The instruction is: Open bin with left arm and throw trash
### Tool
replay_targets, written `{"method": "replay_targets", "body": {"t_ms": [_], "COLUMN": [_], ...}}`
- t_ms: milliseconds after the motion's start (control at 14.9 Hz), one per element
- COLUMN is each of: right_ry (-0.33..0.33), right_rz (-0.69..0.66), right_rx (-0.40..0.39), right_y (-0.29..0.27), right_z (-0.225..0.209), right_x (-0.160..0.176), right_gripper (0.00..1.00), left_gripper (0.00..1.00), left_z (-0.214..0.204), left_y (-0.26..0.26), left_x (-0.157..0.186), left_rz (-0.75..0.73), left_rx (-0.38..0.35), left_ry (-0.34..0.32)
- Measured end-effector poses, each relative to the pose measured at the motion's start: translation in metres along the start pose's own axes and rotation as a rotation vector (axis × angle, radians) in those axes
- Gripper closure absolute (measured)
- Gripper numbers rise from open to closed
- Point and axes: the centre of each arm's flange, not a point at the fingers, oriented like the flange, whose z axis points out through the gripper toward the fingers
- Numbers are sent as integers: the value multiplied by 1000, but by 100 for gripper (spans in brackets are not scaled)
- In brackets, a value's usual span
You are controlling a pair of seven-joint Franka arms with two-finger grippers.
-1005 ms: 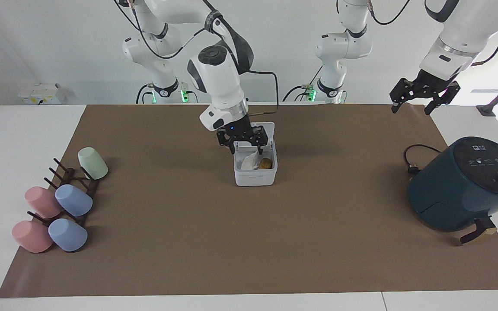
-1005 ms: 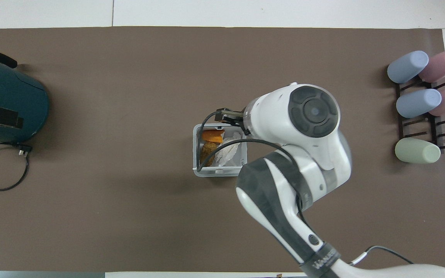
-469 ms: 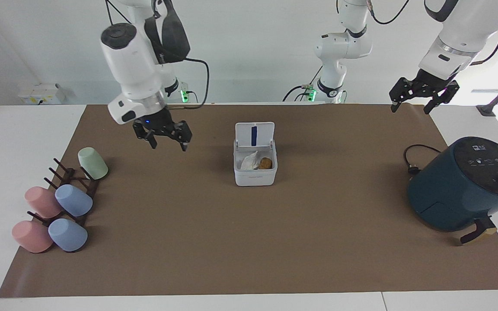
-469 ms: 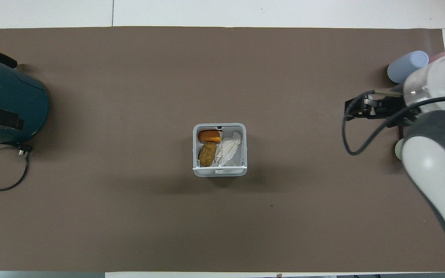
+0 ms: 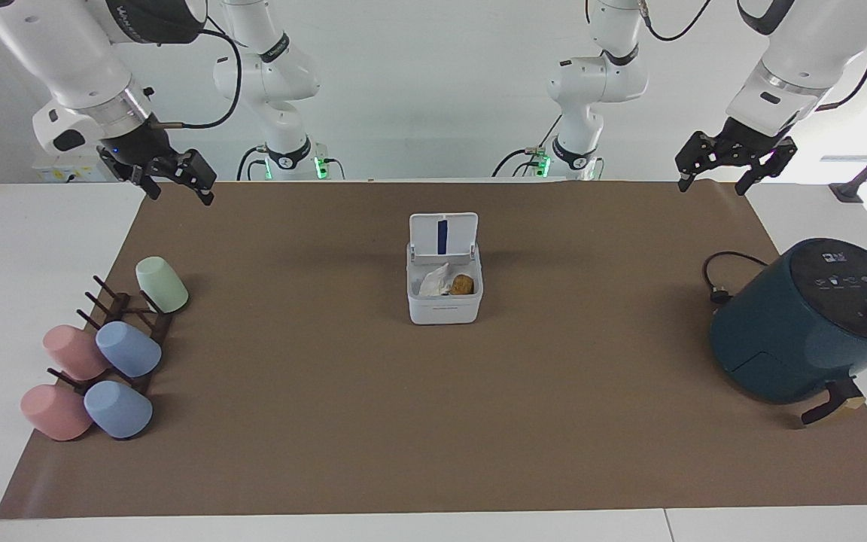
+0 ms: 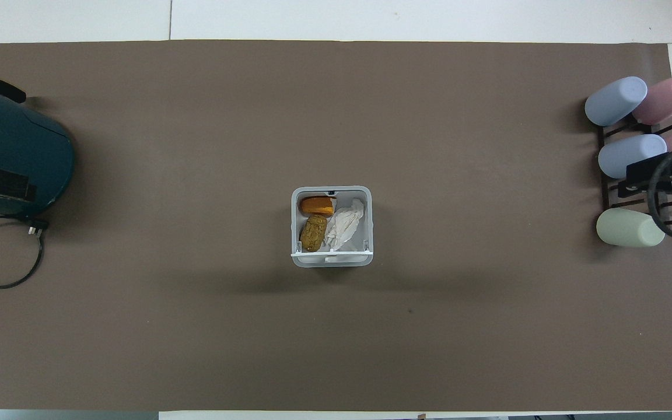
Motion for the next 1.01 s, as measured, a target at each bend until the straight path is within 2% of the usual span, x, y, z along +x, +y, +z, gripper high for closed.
{"method": "replay_targets", "body": {"t_ms": [402, 603, 737, 1005], "right_ry": [-5, -14, -2, 37], "right_rz": [7, -30, -66, -64], "right_rx": [-3, -19, -66, -73], "right_y": [4, -11, -27, -24], "right_z": [6, 7, 7, -6], "right_x": [6, 3, 0, 2], "right_gripper": [0, 0, 0, 0], "left_gripper": [0, 0, 0, 0], "left_z": [0, 0, 0, 3], "left_y": [4, 4, 3, 3], "left_x": [0, 0, 0, 0], "left_rz": [6, 6, 6, 6], "left_rx": [0, 0, 0, -1], "left_ry": [0, -1, -1, -7]}}
